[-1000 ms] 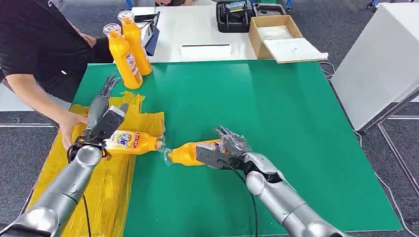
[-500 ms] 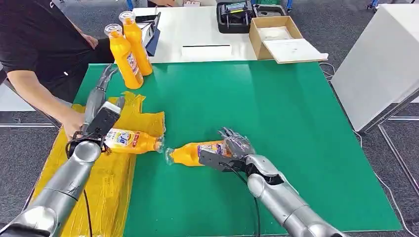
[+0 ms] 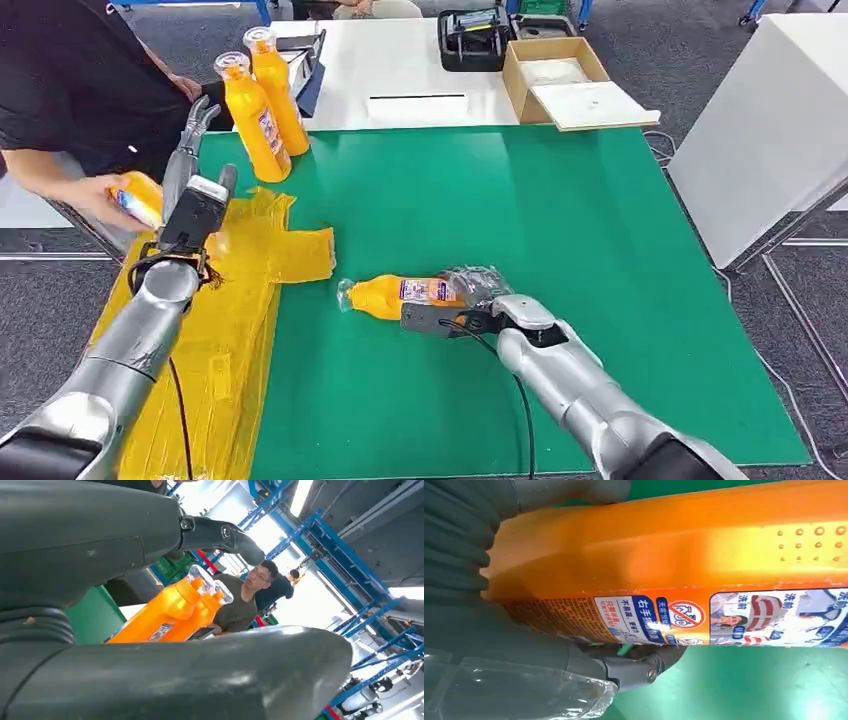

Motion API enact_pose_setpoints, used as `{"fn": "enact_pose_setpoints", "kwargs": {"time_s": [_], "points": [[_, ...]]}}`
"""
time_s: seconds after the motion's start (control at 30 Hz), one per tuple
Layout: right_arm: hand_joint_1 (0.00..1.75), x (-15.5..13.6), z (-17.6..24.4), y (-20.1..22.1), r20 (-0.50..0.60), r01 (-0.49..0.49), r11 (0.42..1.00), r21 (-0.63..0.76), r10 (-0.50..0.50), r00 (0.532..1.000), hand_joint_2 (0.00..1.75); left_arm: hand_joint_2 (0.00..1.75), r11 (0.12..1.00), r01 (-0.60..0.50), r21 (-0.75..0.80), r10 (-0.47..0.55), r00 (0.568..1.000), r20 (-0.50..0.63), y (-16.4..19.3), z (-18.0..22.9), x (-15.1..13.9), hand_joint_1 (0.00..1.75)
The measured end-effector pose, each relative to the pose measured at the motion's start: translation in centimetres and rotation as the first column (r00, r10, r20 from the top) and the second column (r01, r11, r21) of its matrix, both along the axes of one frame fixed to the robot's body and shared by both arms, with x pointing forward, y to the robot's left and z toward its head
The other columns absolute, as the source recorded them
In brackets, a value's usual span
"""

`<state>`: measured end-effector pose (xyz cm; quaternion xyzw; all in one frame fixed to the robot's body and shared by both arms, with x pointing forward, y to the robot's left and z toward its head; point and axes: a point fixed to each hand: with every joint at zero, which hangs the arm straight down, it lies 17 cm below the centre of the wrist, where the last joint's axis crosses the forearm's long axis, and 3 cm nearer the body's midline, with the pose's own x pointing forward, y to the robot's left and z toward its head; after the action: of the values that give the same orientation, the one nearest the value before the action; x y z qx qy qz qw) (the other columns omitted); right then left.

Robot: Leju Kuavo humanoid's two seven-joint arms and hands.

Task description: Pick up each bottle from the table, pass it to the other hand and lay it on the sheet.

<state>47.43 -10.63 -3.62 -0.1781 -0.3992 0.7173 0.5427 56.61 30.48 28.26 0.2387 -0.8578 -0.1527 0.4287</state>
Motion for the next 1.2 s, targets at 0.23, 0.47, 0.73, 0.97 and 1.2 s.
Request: {"fn": "enact_pose_setpoints", "kwargs": {"time_s": [0.23, 0.47, 0.73, 0.97, 1.2], "points": [[1.75, 0.4, 0.3, 0.0, -0.03, -0.041, 0.998, -0.057, 0.039, 0.999, 1.75, 0.0, 1.0, -0.022, -0.009, 0.022, 1.0, 0.004, 1.0, 0.2, 0.2, 0.0], [1.75, 0.4, 0.2, 0.1, -0.042, -0.056, 0.996, -0.077, 0.053, 0.998, 1.75, 0.0, 0.999, -0.037, -0.012, 0.037, 0.999, 0.007, 1.6, 0.1, 0.3, 0.0], [1.75, 0.4, 0.3, 0.2, -0.056, -0.048, 0.996, -0.079, 0.044, 0.997, 1.75, 0.0, 0.999, -0.018, -0.037, 0.017, 1.0, -0.019, 1.5, -0.3, 0.4, 0.0], [1.75, 2.3, 2.8, 0.8, -0.043, 0.08, 0.983, 0.164, -0.074, 0.996, 1.75, 0.0, 0.945, 0.155, -0.288, -0.221, 0.952, -0.214, -0.3, -4.9, 0.2, 0.0], [1.75, 5.8, 8.7, 1.1, 0.01, 0.123, 0.912, 0.39, -0.138, 0.99, 1.75, 1.75, 0.879, 0.195, -0.436, -0.324, 0.914, -0.245, -0.2, -7.9, -1.9, 0.0]]}}
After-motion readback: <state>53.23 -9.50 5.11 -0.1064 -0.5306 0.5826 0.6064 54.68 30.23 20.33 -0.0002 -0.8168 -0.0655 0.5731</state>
